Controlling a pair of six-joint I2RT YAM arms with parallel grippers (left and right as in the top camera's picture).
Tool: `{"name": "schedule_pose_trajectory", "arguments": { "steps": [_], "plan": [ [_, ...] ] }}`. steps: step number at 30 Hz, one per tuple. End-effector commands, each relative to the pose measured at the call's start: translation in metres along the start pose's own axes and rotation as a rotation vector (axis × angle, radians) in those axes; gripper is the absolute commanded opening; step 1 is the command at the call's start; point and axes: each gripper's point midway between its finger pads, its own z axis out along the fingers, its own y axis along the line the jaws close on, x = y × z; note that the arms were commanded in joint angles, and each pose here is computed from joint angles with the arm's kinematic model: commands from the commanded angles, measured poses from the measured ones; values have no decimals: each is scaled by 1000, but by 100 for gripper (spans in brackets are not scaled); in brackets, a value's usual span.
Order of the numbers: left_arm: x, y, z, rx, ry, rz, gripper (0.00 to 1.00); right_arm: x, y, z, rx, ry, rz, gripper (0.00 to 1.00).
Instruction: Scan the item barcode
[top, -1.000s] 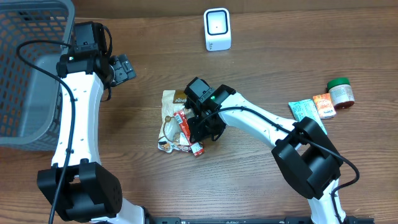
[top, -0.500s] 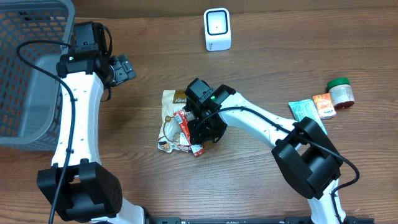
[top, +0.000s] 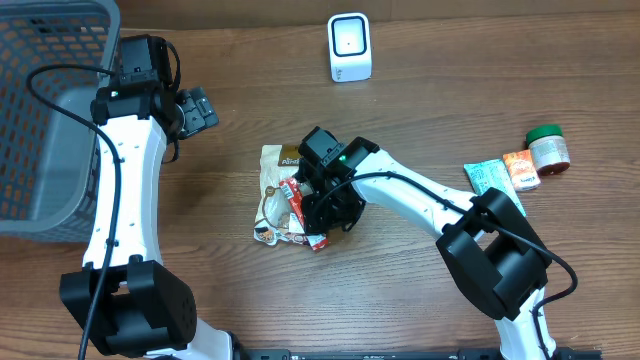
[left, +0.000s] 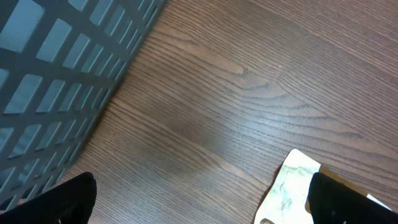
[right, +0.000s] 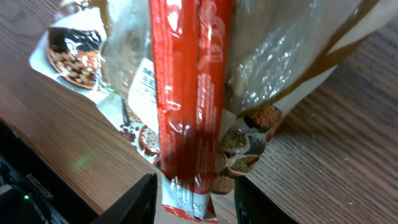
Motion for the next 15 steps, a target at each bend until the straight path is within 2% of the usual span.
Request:
{"name": "schedule_pose_trajectory", "arguments": {
  "steps": [1, 13, 15],
  "plan": [
    [-6, 2, -4, -7, -21, 11, 100, 0, 8, -10, -20, -21, -19, 41],
    [-6, 2, -4, -7, -21, 11, 100, 8, 9, 6, -22, -13, -1, 40],
    [-6, 2, -4, -7, -21, 11, 100, 9, 8, 8, -22, -14, 5, 32]
  ]
}}
